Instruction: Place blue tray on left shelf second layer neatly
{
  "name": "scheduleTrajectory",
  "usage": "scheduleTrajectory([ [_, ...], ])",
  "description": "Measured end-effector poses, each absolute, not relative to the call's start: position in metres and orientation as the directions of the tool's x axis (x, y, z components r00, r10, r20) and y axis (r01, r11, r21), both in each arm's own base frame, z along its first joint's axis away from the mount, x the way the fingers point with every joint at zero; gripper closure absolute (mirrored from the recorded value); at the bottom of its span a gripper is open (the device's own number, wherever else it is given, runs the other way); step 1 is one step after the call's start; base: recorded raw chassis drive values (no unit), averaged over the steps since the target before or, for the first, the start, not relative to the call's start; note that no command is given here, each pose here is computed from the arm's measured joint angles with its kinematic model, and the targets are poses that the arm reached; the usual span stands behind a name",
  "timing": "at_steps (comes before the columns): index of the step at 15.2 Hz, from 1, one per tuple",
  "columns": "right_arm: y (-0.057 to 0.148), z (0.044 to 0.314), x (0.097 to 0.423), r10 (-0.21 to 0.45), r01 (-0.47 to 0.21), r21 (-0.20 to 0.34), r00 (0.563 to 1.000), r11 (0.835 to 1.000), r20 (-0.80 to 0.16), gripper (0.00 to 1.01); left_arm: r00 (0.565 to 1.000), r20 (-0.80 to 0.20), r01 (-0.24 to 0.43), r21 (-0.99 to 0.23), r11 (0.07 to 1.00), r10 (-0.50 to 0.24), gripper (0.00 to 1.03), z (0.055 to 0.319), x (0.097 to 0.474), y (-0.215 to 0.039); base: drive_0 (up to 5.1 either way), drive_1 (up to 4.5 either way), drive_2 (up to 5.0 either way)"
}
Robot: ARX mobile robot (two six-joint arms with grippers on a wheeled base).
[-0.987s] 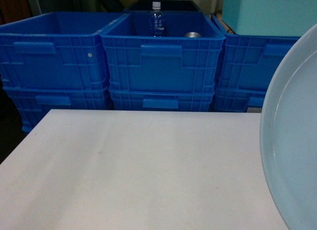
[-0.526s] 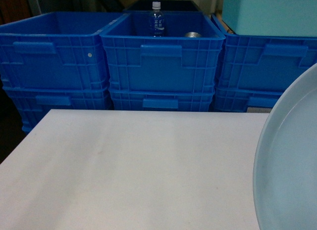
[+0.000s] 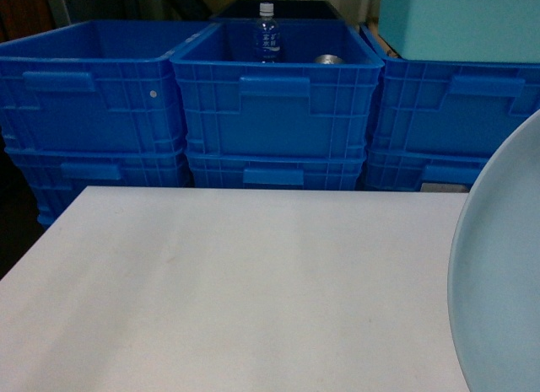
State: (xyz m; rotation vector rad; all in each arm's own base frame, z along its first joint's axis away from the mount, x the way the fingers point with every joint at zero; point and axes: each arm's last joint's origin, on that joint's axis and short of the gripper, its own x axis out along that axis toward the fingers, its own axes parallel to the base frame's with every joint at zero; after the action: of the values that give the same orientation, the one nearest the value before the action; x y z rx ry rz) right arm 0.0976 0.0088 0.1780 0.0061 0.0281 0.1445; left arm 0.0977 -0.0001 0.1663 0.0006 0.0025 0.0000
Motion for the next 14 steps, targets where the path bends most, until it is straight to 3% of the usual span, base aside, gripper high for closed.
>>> scheduleTrajectory([
  [14,0.0088,0.1779,0.0976,0.144,-0.144,0.007,0.989,0.99,-0.028,0.99,1.0,-0.003,-0.002,0.0,1.0,0.002,0.05,0.1663,0.0977,0.0001,-1.5,-1.46,-1.5],
])
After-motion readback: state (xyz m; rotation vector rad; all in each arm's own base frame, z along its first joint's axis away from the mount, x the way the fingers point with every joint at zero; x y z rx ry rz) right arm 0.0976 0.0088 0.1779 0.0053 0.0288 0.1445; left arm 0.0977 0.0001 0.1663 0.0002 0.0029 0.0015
